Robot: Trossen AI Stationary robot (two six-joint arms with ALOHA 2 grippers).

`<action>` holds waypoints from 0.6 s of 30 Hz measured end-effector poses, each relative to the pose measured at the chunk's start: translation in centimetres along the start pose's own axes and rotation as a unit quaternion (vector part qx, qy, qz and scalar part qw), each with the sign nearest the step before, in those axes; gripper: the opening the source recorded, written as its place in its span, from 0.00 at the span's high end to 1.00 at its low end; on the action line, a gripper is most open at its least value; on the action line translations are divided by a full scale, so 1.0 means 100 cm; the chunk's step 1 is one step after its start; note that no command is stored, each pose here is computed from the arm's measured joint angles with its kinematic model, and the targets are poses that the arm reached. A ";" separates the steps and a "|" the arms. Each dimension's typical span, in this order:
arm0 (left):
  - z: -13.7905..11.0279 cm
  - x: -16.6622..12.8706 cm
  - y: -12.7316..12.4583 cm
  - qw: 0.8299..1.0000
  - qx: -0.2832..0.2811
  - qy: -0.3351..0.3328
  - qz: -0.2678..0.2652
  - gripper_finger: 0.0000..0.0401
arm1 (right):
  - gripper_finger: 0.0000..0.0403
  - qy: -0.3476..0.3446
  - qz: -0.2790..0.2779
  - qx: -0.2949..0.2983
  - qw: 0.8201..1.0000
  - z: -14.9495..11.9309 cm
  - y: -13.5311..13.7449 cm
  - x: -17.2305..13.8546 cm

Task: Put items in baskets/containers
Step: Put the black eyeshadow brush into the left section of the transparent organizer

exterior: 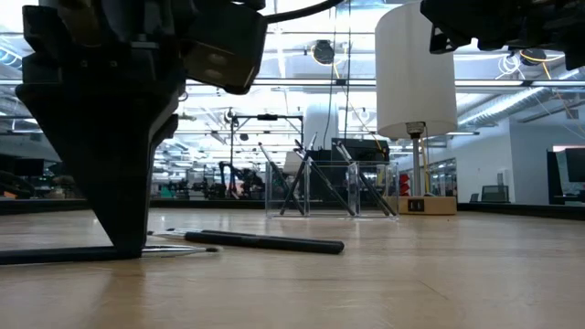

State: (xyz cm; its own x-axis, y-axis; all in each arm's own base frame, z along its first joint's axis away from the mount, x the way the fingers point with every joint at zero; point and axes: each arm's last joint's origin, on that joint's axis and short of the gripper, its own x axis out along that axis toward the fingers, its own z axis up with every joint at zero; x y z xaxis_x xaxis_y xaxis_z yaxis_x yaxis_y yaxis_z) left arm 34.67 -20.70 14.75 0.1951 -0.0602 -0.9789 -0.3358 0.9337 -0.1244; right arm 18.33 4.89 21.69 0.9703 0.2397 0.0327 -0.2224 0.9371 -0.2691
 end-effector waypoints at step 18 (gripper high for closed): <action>0.001 -0.001 0.000 1.000 0.003 -0.010 0.005 0.99 | 1.00 0.000 0.000 0.000 1.000 0.000 0.000 0.000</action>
State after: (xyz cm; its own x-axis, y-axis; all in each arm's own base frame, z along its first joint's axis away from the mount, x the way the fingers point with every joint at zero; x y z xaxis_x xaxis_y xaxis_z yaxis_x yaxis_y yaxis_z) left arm 34.73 -20.67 14.89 0.2096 -0.0432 -0.9768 -0.3319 0.9366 -0.1126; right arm 18.33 4.89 21.69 0.9702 0.2401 0.0327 -0.2228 0.9370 -0.2691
